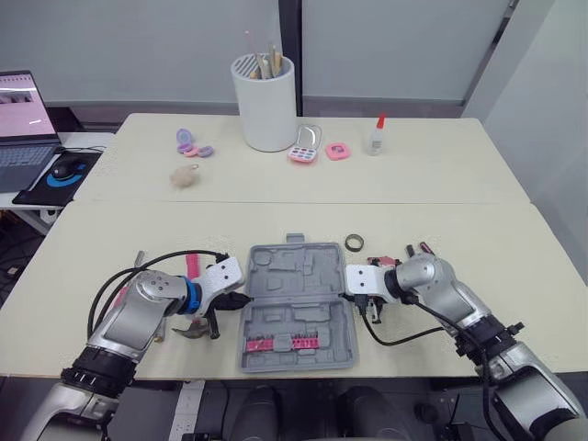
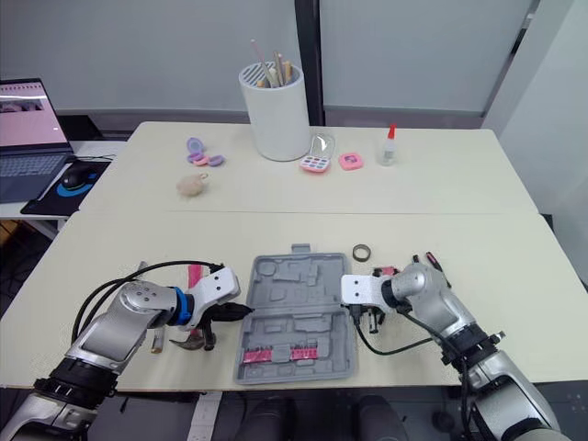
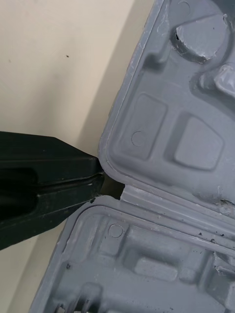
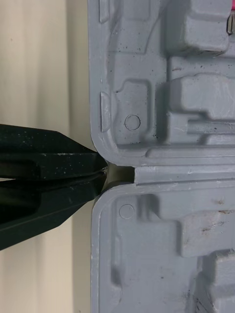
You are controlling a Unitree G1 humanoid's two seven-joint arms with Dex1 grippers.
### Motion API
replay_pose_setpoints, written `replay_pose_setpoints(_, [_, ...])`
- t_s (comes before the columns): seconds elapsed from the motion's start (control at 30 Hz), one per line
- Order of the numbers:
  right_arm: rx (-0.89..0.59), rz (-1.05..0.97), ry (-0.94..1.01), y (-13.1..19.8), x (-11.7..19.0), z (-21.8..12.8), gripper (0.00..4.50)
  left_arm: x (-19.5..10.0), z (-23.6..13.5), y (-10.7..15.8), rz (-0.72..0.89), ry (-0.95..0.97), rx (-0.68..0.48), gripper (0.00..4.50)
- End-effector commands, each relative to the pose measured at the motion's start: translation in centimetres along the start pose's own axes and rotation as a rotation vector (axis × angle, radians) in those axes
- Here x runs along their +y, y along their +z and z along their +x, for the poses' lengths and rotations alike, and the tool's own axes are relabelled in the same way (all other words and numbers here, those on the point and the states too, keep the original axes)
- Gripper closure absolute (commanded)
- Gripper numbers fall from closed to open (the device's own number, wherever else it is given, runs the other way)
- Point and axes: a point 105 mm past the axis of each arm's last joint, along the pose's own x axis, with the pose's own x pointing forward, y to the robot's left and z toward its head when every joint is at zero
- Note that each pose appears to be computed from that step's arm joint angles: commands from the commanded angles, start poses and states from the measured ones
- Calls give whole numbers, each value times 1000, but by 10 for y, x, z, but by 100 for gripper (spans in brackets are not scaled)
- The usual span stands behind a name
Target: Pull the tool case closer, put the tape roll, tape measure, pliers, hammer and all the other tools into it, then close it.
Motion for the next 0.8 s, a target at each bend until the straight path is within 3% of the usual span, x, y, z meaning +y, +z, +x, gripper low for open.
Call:
replay_pose_setpoints(0.03, [-95,-41,22,27,9,1,449,-19,12,24,96,-99,-72,450])
replay_pose_setpoints(0.8, [-96,35,75,24,46,3,449,-50,14,15,75,-177,-40,450])
